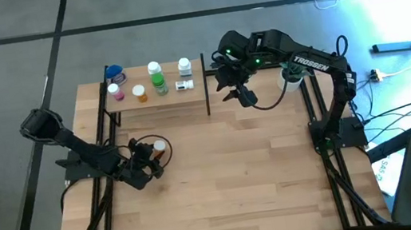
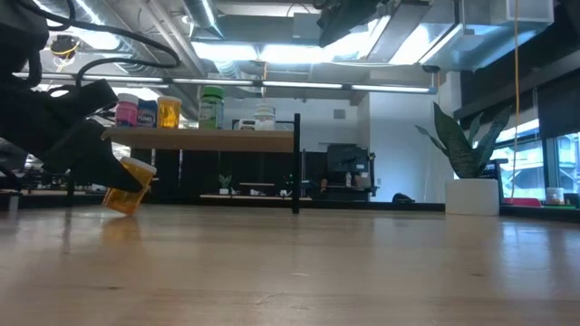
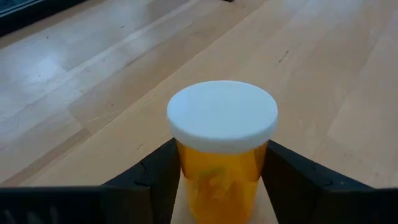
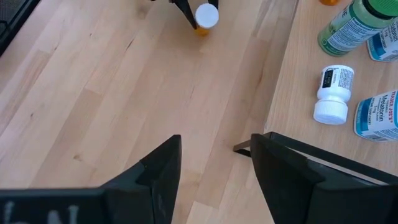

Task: Pick and place medicine bottles onto shelf by color
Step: Remove the orange pill bottle from the shelf, then remove the white and black pill bottle from the shelf

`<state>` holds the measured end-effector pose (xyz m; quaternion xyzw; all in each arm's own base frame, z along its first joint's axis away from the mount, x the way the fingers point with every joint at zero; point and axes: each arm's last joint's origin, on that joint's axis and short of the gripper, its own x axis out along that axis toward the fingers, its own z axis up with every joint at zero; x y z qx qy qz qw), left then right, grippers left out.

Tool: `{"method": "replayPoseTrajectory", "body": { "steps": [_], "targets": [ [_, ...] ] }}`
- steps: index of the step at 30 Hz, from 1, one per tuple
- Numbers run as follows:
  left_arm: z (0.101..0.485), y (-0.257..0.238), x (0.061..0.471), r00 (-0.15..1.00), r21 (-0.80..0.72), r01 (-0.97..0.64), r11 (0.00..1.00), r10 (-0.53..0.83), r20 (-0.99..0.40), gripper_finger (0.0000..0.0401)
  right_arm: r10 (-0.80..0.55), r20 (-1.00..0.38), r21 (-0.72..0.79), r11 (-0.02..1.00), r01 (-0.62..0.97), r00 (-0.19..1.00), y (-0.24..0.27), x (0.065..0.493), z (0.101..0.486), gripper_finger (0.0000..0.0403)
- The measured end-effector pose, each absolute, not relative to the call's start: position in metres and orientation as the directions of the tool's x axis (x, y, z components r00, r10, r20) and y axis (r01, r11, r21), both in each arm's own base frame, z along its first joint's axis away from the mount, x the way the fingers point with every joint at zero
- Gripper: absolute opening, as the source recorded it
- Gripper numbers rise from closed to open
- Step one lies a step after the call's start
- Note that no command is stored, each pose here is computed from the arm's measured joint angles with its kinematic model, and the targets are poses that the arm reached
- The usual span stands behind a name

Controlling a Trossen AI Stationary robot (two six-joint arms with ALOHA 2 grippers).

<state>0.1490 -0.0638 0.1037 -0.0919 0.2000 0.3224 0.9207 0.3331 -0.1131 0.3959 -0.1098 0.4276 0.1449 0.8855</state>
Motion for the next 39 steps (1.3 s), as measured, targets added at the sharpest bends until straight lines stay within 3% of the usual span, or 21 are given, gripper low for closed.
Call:
{"method": "replayPoseTrajectory", "body": {
  "steps": [11,30,39],
  "targets": [
    [0.103,-0.064,0.149,0.713,-0.017,-0.613,0.79,0.543,-0.443,0.0257,0.163,-0.789,-0.07,0.934,-0.35,0.592,-0.113,0.333,0.396,0.0195],
    [0.129,-0.064,0.137,0.771,0.008,-0.551,0.835,0.512,-0.38,0.0257,0.158,-0.781,-0.08,0.934,-0.349,0.604,-0.114,0.334,0.397,0.0195],
    [0.173,-0.064,0.145,0.814,0.073,-0.506,0.86,0.503,-0.29,0.0257,0.158,-0.781,-0.08,0.934,-0.349,0.604,-0.114,0.334,0.397,0.0195]
  ]
}}
